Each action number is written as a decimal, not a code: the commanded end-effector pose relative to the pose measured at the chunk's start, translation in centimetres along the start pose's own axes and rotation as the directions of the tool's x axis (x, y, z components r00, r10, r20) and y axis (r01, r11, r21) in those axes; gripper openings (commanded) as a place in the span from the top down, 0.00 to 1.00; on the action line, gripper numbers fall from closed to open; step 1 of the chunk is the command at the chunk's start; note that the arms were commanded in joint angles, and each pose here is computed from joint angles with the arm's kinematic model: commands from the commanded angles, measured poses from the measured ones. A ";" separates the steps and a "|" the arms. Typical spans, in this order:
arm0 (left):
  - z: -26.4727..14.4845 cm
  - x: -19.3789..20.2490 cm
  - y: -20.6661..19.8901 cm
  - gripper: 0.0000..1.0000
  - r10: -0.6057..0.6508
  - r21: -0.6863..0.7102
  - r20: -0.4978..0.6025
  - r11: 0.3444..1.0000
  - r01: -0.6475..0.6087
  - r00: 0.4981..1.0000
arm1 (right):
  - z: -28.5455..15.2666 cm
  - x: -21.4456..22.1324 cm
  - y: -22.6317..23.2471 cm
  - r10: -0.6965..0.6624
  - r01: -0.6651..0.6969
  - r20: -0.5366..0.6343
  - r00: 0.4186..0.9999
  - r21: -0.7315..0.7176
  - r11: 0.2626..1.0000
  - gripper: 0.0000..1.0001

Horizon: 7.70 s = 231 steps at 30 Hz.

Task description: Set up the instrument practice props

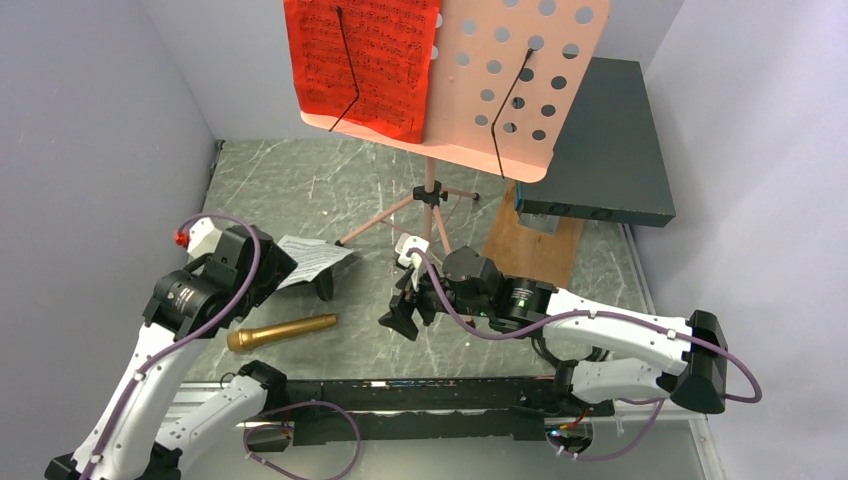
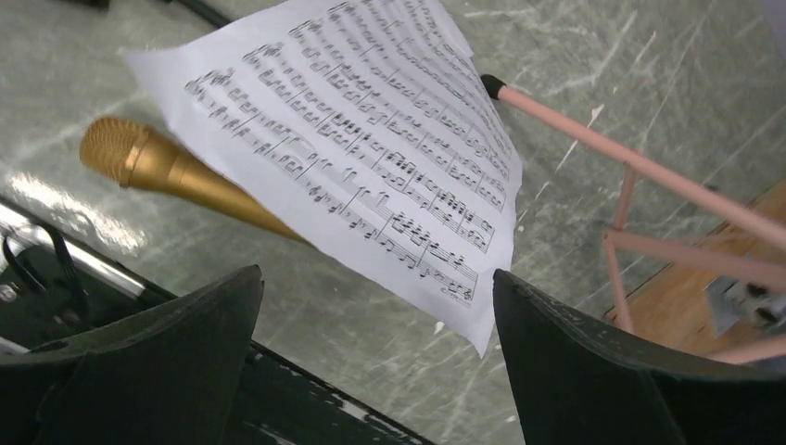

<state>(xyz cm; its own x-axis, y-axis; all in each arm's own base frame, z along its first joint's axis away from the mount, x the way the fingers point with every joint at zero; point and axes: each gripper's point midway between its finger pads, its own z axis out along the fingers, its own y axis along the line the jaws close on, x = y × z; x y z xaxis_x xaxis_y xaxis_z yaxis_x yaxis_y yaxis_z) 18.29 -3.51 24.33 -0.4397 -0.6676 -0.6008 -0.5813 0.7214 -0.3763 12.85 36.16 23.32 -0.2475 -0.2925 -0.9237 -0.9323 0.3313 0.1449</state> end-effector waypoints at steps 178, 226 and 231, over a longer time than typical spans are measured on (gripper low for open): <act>-13.8 -0.9 0.4 0.00 0.110 0.707 0.221 0.667 -0.237 0.969 | -1.6 -8.1 1.6 0.144 -0.116 0.302 0.942 -0.110 0.987 1.00; -25.8 3.1 -16.0 0.96 0.330 0.855 0.477 -0.389 -0.342 0.815 | -16.7 -14.7 6.8 -0.032 0.157 0.479 0.877 -0.223 0.962 0.98; -23.1 1.3 -16.2 1.00 0.295 0.858 0.512 -0.202 -0.472 0.807 | -16.6 -15.0 3.6 0.002 0.037 0.486 0.874 -0.070 0.997 0.70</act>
<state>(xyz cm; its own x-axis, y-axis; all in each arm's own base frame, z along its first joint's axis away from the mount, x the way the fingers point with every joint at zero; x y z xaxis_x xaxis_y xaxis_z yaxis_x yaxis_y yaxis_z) 8.81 -21.75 46.51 -0.2420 -0.2269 -0.9434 0.9526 0.1291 -0.2754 6.43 28.21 41.61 -0.0936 0.1031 -0.9903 -0.9892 0.1028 0.1042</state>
